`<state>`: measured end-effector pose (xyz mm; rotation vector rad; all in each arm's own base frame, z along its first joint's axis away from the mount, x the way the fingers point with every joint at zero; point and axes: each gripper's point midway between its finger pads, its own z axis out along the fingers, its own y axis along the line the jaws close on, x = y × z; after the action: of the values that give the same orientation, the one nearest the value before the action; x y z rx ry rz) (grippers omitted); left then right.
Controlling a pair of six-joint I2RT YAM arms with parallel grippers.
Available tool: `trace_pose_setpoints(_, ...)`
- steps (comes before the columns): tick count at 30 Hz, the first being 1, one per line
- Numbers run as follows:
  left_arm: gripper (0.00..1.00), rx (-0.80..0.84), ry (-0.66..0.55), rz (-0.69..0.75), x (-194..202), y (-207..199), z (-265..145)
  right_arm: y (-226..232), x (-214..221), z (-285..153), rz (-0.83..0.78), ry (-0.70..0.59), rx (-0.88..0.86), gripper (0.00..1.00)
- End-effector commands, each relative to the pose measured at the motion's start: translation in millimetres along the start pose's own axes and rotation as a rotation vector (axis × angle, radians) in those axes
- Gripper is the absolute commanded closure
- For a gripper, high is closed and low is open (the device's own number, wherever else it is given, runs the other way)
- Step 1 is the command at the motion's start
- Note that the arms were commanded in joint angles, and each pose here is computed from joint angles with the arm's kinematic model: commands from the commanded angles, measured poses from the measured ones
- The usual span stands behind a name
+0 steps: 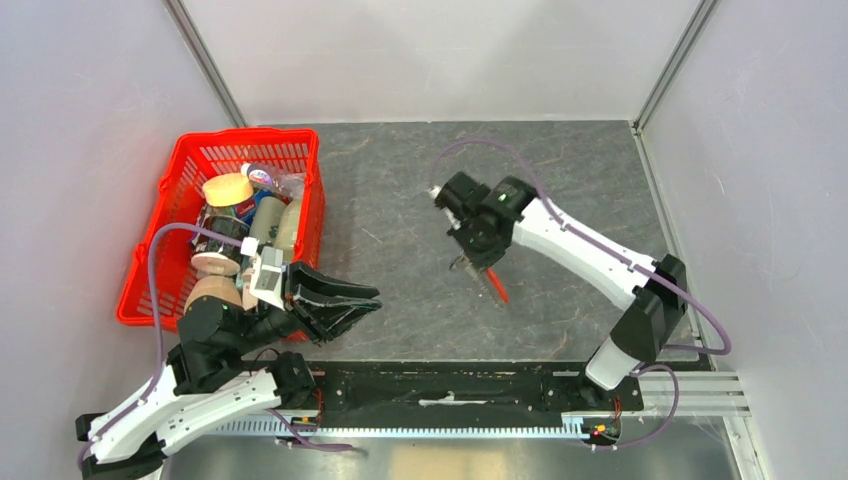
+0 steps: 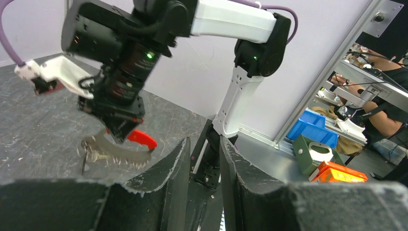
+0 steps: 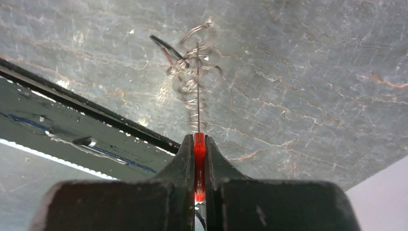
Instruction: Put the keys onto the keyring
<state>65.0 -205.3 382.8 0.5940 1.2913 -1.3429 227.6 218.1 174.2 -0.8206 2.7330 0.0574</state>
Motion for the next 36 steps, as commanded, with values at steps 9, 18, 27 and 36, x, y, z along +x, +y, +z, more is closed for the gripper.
trace_pose_setpoints(9,0.65,0.047,-0.012,-0.027,-6.0,-9.1,11.0,-78.3,30.5,1.9,0.084,0.114,0.388,1.0)
trace_pose_setpoints(18,0.65,0.063,-0.019,-0.029,-6.3,-11.7,9.5,-8.1,36.7,-2.0,-0.062,0.114,0.118,1.0)
trace_pose_setpoints(27,0.66,0.053,-0.019,-0.03,-5.1,-9.7,7.9,18.6,26.9,3.1,-0.052,0.055,-0.029,1.0)
trace_pose_setpoints(36,0.66,0.046,-0.013,-0.026,-6.0,-9.5,6.4,83.1,-15.4,10.6,0.008,0.001,-0.339,1.0)
